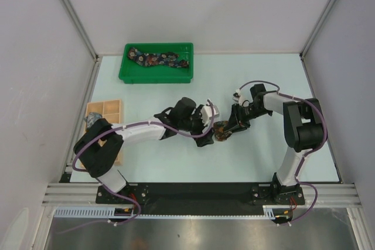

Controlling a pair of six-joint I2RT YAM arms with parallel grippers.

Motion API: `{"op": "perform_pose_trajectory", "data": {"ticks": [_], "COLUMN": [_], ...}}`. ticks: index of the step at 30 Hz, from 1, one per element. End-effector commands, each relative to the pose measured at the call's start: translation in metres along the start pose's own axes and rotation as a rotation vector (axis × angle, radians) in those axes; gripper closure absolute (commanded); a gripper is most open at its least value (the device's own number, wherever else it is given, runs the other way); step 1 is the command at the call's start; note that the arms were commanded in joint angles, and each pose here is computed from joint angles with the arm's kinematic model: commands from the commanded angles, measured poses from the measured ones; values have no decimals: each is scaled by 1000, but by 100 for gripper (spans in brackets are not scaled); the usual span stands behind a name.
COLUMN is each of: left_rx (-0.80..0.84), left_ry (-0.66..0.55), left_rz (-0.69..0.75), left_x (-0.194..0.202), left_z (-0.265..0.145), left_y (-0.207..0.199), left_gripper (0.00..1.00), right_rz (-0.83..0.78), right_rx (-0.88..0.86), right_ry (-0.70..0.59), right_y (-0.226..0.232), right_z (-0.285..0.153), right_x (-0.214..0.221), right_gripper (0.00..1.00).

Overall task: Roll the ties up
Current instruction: Pick up the tie at the center of the board.

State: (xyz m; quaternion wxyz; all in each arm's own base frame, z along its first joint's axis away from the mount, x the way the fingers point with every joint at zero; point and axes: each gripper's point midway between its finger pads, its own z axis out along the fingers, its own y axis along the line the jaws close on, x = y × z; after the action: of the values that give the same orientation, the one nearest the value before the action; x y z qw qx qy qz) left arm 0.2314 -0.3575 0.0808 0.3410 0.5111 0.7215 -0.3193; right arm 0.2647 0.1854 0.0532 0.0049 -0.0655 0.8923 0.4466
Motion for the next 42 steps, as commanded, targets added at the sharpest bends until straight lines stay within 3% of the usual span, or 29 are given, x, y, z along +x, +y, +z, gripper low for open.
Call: {"op": "perform_pose_trajectory", "data": {"ticks": [1,11,14,17,22,25,35,42], "left_rx": [34,61,48,63,135,127,114,11], "left_ry": [-12,-63,-86,-126,-154,-138,-119,-89], "left_rz": [-143,-300,-290,-214,113,223,299,328], "left_x": [-5,-10,-15,-30,-25,-17,-24,-20], "left_z": [-27,-28,-25,-23,-8,3,30,48], "left_y": [5,10,16,25,27,33,28,33], "left_gripper": [3,2,3,1,1,1,0,0], "right_rz": [-95,-86,-77,-58,-75,-78,-70,-66], "right_rx": [-10,3,2,-13,-38,-46,-36,-46], "right_ry": [-71,-48,-20,12,37,56,76,80], "right_y": [15,9,5,5,6,6,4,7], "right_z": [-10,0,4,8,10,11,13,14], "right_x": [-17,-14,-8,1,6,9,13,15], "right_gripper": [100,100,100,100,100,100,100,100]}}
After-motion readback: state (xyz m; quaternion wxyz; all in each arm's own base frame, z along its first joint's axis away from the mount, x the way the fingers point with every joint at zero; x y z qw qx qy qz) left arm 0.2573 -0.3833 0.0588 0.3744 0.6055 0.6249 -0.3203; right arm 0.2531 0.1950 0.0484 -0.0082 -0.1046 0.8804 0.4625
